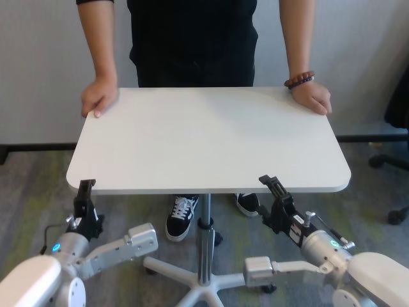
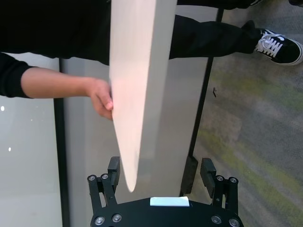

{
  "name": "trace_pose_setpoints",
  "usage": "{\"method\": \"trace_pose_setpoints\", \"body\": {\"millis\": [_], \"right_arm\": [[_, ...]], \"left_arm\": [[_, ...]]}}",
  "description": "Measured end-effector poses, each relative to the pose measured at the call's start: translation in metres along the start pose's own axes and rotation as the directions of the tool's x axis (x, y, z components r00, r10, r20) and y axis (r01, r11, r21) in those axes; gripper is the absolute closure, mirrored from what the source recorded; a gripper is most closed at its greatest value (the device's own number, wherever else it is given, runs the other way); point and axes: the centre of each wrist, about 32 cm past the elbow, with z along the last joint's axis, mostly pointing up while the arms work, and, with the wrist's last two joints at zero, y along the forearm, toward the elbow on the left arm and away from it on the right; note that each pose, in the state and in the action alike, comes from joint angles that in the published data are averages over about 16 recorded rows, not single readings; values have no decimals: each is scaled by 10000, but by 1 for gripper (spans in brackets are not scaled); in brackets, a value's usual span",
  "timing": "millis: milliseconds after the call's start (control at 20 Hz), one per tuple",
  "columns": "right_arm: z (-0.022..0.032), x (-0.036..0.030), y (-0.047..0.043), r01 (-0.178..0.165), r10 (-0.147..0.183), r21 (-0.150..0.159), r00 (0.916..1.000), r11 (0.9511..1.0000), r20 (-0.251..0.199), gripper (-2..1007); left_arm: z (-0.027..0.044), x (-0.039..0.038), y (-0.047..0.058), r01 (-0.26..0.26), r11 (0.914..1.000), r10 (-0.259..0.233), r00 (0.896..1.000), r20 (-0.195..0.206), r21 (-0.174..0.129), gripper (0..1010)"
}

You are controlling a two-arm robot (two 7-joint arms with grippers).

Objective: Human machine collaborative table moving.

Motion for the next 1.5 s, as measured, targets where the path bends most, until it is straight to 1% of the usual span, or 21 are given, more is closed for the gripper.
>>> {"method": "trace_pose_setpoints", "body": {"millis": [150,250,350,450,500,600,700,800,900,1000,1100,1200,1250,1300,1350,1400,1450,1500], "right_arm": [[-18,30,-88,60,-53,358,9998,9993,-211,4],[-33,52,-145,116,-82,681,9987,9976,-495,4],[-49,73,-196,187,-97,1046,9962,9943,-865,4],[-67,96,-239,279,-87,1441,9911,9892,-1328,4],[-76,109,-256,339,-71,1647,9870,9858,-1609,4],[-94,139,-280,501,-25,2061,9744,9773,-2249,4],[-109,173,-292,700,57,2451,9555,9670,-2950,4],[-117,211,-291,951,150,2777,9290,9559,-3698,4],[-117,247,-282,1222,277,3056,8958,9443,-4437,4],[-109,277,-273,1500,436,3298,8573,9321,-5130,4],[-97,298,-270,1749,625,3488,8164,9207,-5742,4],[-84,309,-276,1964,825,3626,7748,9110,-6268,4],[-77,311,-282,2048,925,3675,7549,9072,-6492,4],[-71,308,-292,2104,1028,3706,7362,9046,-6689,4],[-66,302,-304,2136,1126,3725,7193,9031,-6856,4],[-61,295,-318,2152,1228,3742,7031,9020,-7004,4],[-58,284,-334,2150,1315,3744,6890,9020,-7127,4],[-56,272,-352,2119,1408,3746,6771,9027,-7223,4]], "left_arm": [[-2,16,100,-157,9998,153,9993,-330,-146,27],[-12,20,166,-296,9991,274,9970,-717,-304,27],[-27,20,224,-458,9978,399,9922,-1180,-476,27],[-46,23,273,-646,9958,528,9841,-1698,-649,27],[-58,27,294,-748,9945,589,9784,-1984,-738,27],[-84,36,325,-968,9911,702,9633,-2591,-913,27],[-110,52,347,-1215,9868,814,9439,-3201,-1074,27],[-131,77,359,-1486,9815,930,9213,-3775,-1210,27],[-145,107,365,-1742,9757,1014,8967,-4308,-1330,27],[-151,140,368,-1945,9704,1049,8734,-4756,-1432,27],[-152,172,376,-2087,9658,1027,8525,-5125,-1536,27],[-153,198,390,-2188,9622,981,8340,-5430,-1624,27],[-153,207,400,-2220,9608,946,8255,-5564,-1660,27],[-153,213,411,-2237,9599,909,8183,-5676,-1689,27],[-153,216,424,-2234,9596,861,8120,-5772,-1711,27],[-154,215,439,-2211,9599,808,8074,-5845,-1726,27],[-155,212,455,-2168,9606,746,8036,-5905,-1737,27],[-157,204,471,-2108,9619,678,8008,-5950,-1742,27]]}}
